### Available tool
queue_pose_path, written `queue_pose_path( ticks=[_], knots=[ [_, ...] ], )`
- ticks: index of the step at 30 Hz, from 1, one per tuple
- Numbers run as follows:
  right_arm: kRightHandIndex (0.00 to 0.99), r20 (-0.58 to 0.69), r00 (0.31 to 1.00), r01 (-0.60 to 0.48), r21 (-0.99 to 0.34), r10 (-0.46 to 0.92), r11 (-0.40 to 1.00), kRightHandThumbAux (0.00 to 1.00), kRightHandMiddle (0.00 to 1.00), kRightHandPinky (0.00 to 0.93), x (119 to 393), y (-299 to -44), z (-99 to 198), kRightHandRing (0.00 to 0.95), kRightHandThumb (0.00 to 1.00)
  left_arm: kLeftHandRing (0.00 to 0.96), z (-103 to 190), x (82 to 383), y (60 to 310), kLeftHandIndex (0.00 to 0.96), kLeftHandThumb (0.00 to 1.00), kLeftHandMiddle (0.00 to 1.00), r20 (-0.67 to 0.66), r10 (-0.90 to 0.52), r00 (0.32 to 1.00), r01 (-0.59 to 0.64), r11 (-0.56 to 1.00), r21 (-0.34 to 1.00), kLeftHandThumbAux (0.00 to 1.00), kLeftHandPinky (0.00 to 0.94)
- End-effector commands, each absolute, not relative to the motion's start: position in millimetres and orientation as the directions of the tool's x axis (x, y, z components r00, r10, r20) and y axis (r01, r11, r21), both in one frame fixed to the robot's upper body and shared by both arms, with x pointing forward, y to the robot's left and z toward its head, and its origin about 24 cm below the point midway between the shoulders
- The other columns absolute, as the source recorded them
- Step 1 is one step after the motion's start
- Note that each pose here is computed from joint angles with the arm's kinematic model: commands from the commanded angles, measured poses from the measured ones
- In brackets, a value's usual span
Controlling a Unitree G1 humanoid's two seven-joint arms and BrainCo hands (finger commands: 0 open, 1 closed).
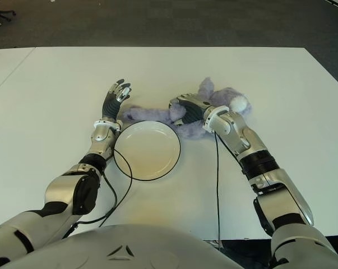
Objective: Put the doll into the plate.
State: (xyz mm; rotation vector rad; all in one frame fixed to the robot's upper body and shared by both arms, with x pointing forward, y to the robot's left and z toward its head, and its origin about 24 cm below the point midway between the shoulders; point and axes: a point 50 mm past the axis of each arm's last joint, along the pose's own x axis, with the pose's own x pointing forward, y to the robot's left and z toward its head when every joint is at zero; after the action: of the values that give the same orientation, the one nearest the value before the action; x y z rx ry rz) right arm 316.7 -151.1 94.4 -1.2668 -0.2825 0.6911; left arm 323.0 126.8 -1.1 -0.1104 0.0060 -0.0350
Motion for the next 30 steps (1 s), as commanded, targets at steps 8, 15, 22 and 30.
queue_pose_path(
  ticks=[8, 15, 22, 30],
  knots=[
    [0.44, -0.006, 0.767, -0.15, -0.974, 0.642, 0.17, 0.712, 0.832, 0.776, 338, -145, 123, 0.818, 0.708, 0.201, -98, 230, 137, 0.143, 0.0, 0.21, -0.425, 0.025, 0.905, -0.122, 0.972, -0.202, 0.49, 0.18],
    [0.441, 0.049, 0.788, -0.095, -0.975, 0.614, 0.2, 0.712, 0.833, 0.761, 346, -152, 130, 0.818, 0.707, 0.214, -98, 231, 136, 0.145, 0.0, 0.221, -0.427, 0.026, 0.904, -0.123, 0.972, -0.2, 0.5, 0.194],
    [0.441, 0.074, 0.81, -0.05, -0.98, 0.582, 0.194, 0.71, 0.843, 0.799, 356, -159, 134, 0.837, 0.709, 0.223, -98, 231, 137, 0.15, 0.0, 0.229, -0.428, 0.028, 0.903, -0.12, 0.974, -0.191, 0.5, 0.198],
    [0.441, 0.073, 0.828, -0.039, -0.982, 0.556, 0.186, 0.71, 0.846, 0.796, 361, -172, 134, 0.841, 0.709, 0.22, -99, 230, 137, 0.148, 0.0, 0.225, -0.432, 0.024, 0.902, -0.123, 0.971, -0.204, 0.505, 0.199]
  ],
)
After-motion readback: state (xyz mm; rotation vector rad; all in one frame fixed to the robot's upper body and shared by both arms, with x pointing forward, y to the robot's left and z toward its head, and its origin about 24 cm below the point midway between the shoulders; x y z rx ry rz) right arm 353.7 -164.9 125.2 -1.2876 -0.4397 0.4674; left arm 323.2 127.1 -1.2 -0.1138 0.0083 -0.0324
